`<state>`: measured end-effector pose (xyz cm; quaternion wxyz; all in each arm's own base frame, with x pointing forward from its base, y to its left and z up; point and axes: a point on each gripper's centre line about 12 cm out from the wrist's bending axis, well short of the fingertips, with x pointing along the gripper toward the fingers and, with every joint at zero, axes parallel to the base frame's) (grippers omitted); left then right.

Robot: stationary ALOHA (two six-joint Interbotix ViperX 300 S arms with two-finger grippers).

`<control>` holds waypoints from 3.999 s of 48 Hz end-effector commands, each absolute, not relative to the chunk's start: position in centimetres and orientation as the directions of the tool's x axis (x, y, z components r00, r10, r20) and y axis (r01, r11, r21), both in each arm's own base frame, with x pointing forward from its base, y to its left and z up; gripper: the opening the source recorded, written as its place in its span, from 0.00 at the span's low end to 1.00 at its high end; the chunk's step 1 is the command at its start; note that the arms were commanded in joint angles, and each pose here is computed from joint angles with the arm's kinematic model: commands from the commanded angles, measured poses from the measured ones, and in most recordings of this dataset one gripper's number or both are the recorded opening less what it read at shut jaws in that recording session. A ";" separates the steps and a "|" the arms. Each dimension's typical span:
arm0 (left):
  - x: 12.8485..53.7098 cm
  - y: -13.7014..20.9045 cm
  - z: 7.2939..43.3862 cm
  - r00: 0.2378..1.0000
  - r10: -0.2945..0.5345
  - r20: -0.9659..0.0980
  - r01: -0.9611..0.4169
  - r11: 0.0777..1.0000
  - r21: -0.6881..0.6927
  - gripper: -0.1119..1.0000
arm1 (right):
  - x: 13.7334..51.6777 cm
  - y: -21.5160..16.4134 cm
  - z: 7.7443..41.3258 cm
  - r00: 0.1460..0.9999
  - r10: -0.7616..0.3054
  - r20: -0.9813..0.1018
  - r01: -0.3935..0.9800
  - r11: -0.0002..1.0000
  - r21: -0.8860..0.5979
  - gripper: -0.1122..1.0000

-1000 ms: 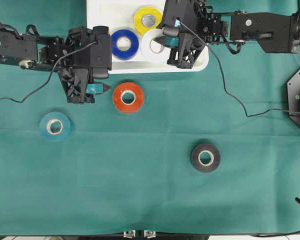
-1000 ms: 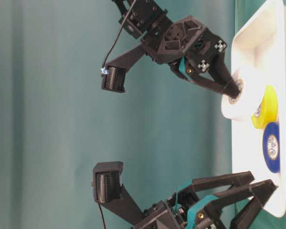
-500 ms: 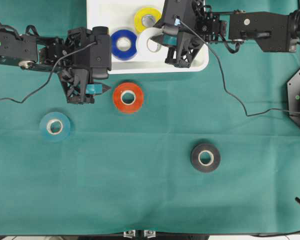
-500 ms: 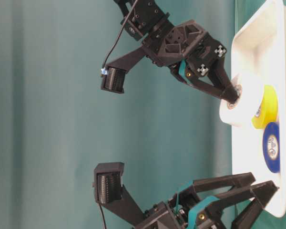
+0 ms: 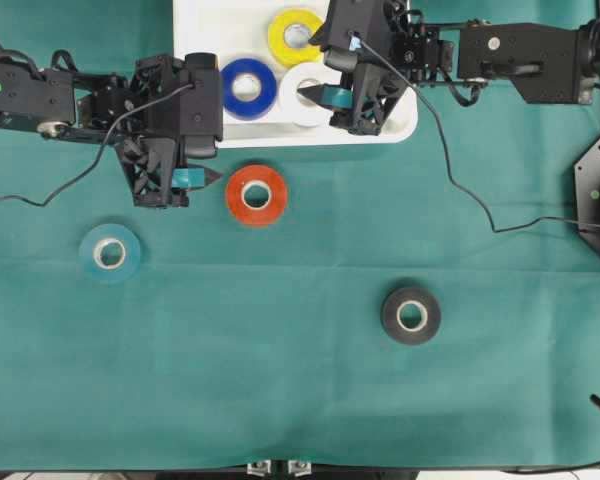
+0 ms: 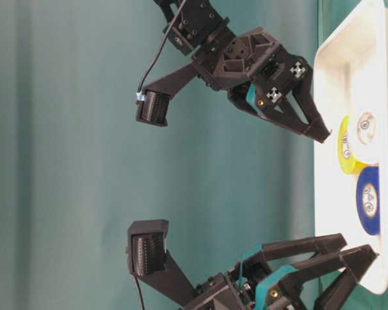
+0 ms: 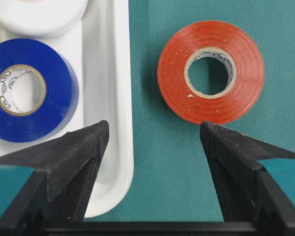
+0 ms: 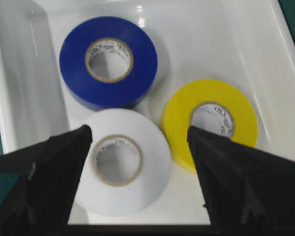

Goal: Put the tape alternately from left to right into the white case.
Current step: 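Carry the white roll into the tray and open the right gripper, then withdraw the right gripper from the tray toward the black roll, then lower the left gripper onto the red tape roll and grasp it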

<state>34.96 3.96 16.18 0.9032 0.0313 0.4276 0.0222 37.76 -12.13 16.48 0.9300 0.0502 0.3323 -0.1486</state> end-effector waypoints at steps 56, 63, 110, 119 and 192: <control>34.8 3.6 16.6 0.645 0.061 -0.762 -0.007 0.997 0.074 0.93 | 36.0 -2.4 17.5 0.779 -0.058 -0.625 0.078 0.997 0.004 0.86; 34.8 3.5 16.6 0.645 0.060 -0.762 -0.005 0.997 0.074 0.93 | 35.9 -1.6 17.3 0.775 -0.042 -0.631 0.058 0.998 0.004 0.86; 35.1 3.3 16.8 0.653 0.056 -0.755 0.000 0.997 0.074 0.93 | 34.2 2.3 16.6 0.762 0.046 -0.646 -0.051 0.999 0.011 0.86; 35.1 3.0 16.8 0.654 0.051 -0.755 -0.013 0.998 0.056 0.93 | 34.1 2.3 16.5 0.760 0.045 -0.649 -0.051 0.999 0.011 0.86; 40.6 1.9 12.0 0.482 0.013 -0.876 -0.471 0.847 -0.247 0.92 | 33.4 2.2 15.7 0.745 0.045 -0.666 -0.051 0.999 0.011 0.86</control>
